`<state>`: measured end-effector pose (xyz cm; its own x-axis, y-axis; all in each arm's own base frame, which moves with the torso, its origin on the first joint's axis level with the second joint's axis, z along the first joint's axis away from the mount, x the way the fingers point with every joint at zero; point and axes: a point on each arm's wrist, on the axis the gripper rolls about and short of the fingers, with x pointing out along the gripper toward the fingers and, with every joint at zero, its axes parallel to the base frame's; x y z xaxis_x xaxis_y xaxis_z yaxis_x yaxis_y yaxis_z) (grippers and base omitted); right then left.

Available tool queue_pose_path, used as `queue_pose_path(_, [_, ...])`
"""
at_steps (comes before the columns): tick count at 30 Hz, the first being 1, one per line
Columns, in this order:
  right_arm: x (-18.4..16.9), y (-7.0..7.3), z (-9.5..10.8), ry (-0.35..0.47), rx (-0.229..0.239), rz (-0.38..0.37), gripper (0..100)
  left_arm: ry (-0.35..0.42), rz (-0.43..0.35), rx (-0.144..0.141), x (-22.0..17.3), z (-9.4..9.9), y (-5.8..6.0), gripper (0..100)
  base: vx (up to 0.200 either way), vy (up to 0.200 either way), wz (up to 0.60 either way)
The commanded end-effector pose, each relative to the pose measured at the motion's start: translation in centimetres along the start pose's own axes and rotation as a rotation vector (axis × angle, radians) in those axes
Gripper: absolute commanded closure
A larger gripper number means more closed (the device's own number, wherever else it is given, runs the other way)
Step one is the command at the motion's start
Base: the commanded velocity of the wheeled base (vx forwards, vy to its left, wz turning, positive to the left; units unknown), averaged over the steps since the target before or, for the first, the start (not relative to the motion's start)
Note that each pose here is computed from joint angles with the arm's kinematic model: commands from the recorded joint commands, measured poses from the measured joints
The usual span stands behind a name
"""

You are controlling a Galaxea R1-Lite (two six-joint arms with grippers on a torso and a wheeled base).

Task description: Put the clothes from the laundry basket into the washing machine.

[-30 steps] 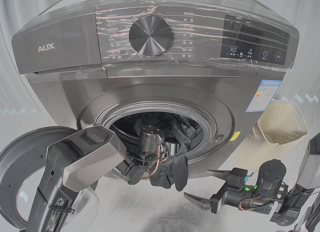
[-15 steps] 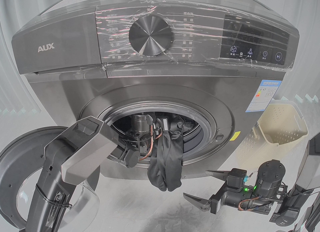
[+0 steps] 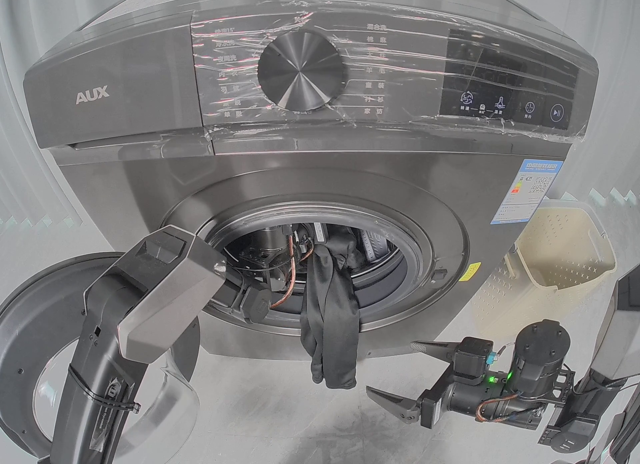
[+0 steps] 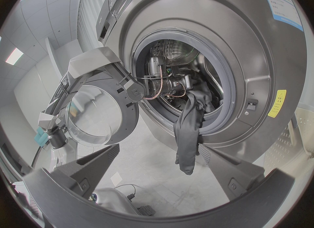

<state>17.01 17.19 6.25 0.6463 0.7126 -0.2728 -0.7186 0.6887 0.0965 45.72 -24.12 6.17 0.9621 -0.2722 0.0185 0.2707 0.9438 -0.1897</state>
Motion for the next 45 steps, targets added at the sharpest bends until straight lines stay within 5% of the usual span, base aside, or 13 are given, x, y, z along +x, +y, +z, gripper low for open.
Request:
queue_pose_path(1, [0.0,0.0,0.0,0.000,0.000,0.001,0,0.005,-0.001,0.001,-0.1,-0.1,-0.1,0,0.000,0.000,0.00])
queue_pose_path(6, [0.0,0.0,0.0,-0.001,0.000,-0.001,0,0.023,-0.012,0.009,-0.9,-0.5,-0.5,0,0.000,0.000,0.00])
queue_pose_path(14, [0.0,0.0,0.0,-0.002,0.000,0.001,0,0.187,-0.117,0.053,-4.9,-3.0,-3.2,0,0.000,0.000,0.00])
queue_pose_path(29, [0.0,0.0,0.0,-0.002,0.000,0.001,0,0.302,-0.105,0.131,-5.1,-8.3,-1.8,0,0.000,0.000,0.00])
queue_pose_path(30, [0.0,0.0,0.0,-0.002,0.000,0.001,0,0.304,-0.105,0.134,-5.0,-8.5,-1.8,100,0.000,0.000,0.00])
queue_pose_path(36, [0.1,0.0,0.1,-0.004,0.000,-0.001,0,0.265,-0.106,0.123,-4.5,-7.6,-2.0,100,0.000,0.000,0.00])
queue_pose_path(40, [0.1,0.0,0.1,-0.003,0.001,0.001,0,0.183,-0.102,0.102,-3.4,-5.9,-2.3,100,0.000,0.000,0.00])
queue_pose_path(45, [0.1,0.0,0.1,-0.005,0.002,0.000,0,0.029,-0.047,0.064,-1.0,-2.3,-1.0,100,0.000,0.000,0.00])
